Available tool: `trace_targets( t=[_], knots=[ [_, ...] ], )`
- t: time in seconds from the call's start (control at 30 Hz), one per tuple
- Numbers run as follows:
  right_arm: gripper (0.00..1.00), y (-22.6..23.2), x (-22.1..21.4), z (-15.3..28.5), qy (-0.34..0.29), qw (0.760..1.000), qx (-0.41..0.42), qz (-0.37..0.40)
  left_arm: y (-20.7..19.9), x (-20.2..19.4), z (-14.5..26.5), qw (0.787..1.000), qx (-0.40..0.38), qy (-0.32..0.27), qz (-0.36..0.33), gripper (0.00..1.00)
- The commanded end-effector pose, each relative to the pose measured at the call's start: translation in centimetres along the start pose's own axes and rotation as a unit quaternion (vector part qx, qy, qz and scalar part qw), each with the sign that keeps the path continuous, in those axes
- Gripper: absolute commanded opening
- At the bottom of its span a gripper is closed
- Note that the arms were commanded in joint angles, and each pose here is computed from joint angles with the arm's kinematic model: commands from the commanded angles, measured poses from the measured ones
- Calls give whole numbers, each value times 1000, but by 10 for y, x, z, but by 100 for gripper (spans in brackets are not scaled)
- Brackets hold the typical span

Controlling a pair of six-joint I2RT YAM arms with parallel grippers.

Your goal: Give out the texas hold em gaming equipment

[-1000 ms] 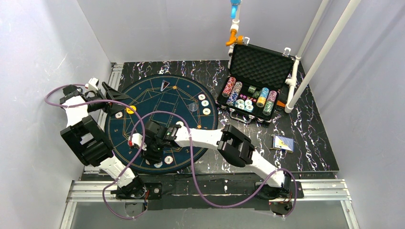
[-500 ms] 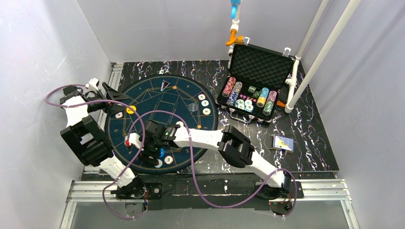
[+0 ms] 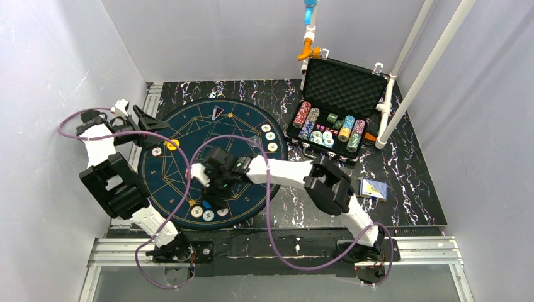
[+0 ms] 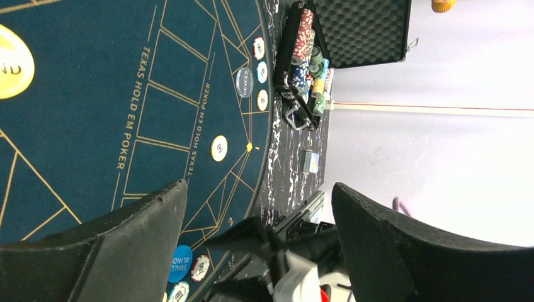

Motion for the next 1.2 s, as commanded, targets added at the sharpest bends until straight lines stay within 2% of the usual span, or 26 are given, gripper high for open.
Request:
trace_targets(
  t=[0.0,0.17,0.27,0.43,0.63,0.73,0.8,1.17],
  knots=[
    [75,-34,-3,71,-36,997,-70,-20,-26,-1,-1,998,-21,11,-52,83],
    [76,-62,-30,139,-18,991,-121,-61,-47,-15,-23,990,25,45,-133,82],
    [78,-74,-56,186,-6,982,-163,-93,-54,-33,-45,969,83,81,-217,82],
    [89,-72,-101,246,11,963,-234,-132,-48,-80,-85,895,204,162,-363,80],
    [98,-59,-156,281,48,948,-259,-178,-28,-124,-119,812,263,229,-468,80],
    [98,-53,-178,287,62,942,-264,-197,-19,-142,-139,768,280,252,-518,80],
    [98,-50,-189,293,65,939,-267,-206,-15,-150,-152,748,284,268,-537,80],
    [98,-44,-195,314,44,930,-302,-208,-1,-164,-206,709,298,282,-573,78]
  ],
)
Point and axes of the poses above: each gripper's point midway between its finger pads, its own z axis back along the fingers, its own y axis along the line the jaws close on, x = y × z, the point moved 9 cm from there along z, back along the fingers, and after that the axes turned 11 degrees about z, right-handed, at the moved point
